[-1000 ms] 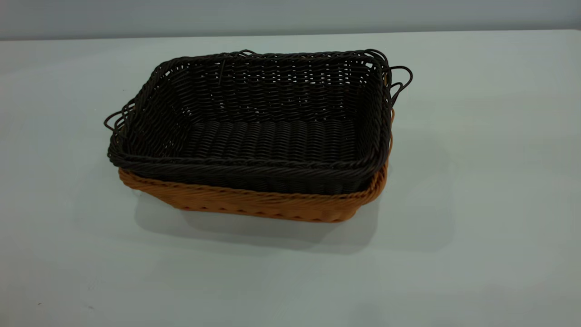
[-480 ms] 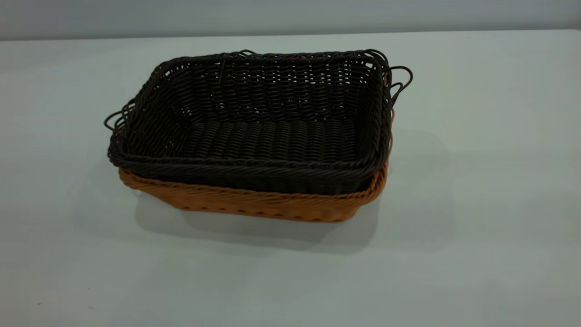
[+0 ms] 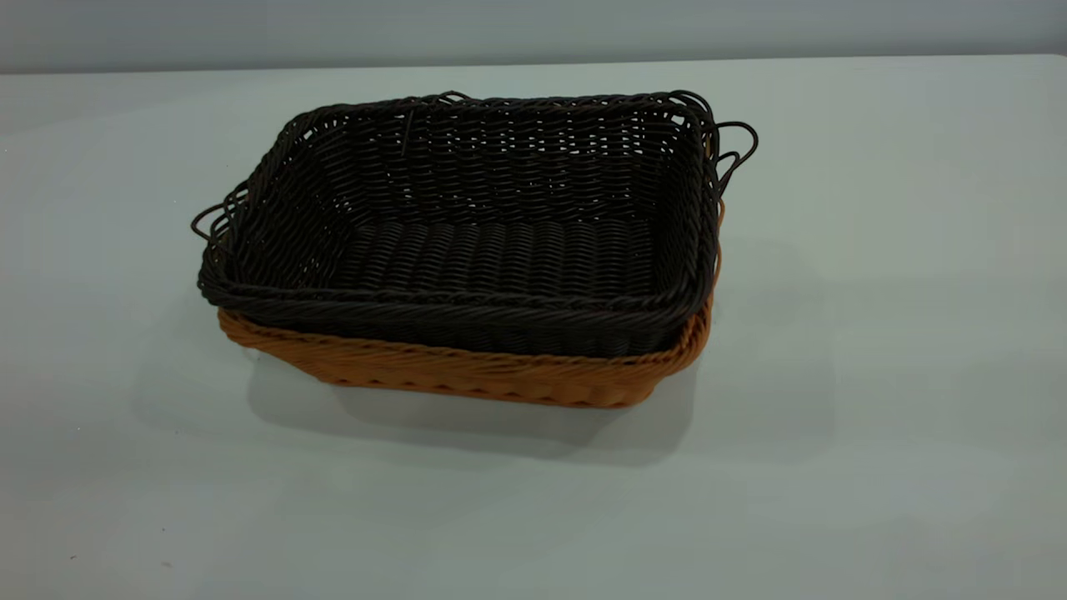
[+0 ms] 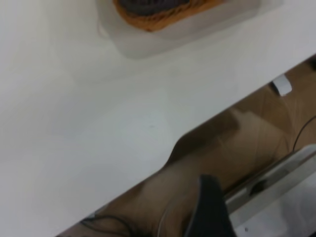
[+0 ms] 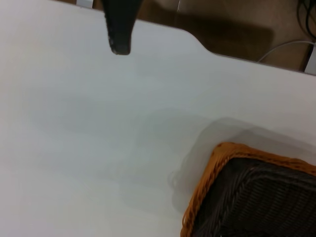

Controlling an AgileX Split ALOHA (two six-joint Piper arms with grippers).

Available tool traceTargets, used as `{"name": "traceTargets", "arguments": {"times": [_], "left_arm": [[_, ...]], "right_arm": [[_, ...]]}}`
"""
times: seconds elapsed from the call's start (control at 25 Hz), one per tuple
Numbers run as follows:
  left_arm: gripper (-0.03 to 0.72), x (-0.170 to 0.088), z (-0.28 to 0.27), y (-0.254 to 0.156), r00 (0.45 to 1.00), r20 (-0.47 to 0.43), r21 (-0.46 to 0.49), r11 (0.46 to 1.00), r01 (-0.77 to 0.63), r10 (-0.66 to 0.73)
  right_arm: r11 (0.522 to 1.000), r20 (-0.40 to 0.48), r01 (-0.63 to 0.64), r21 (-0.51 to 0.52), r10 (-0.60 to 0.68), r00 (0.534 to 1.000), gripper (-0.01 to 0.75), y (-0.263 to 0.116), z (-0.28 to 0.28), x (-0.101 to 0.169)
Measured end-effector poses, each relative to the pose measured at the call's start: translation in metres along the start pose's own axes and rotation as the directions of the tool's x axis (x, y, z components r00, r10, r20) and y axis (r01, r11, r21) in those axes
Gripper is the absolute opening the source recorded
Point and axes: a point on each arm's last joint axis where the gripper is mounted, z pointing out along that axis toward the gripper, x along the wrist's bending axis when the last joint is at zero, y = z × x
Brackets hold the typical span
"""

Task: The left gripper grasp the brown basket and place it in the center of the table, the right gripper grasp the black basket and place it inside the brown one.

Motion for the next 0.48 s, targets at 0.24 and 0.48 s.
{"name": "traceTargets", "arguments": {"times": [0.24,0.48], "left_arm": [[0.493,0.000,-0.008,-0.007,1.000,0.005,-0.065,0.998,-0.001,0.001],[0.493,0.003,-0.015,-0.015,0.986,-0.095,-0.152,0.981,0.124,-0.139]], "right_arm": [[1.000,0.011,-0.009,-0.023,0.009,1.000,0.519,-0.002,-0.003,0.000],[0.977,0.093,-0.051,-0.205,0.072,0.993,0.519,-0.017,-0.021,0.002]]}}
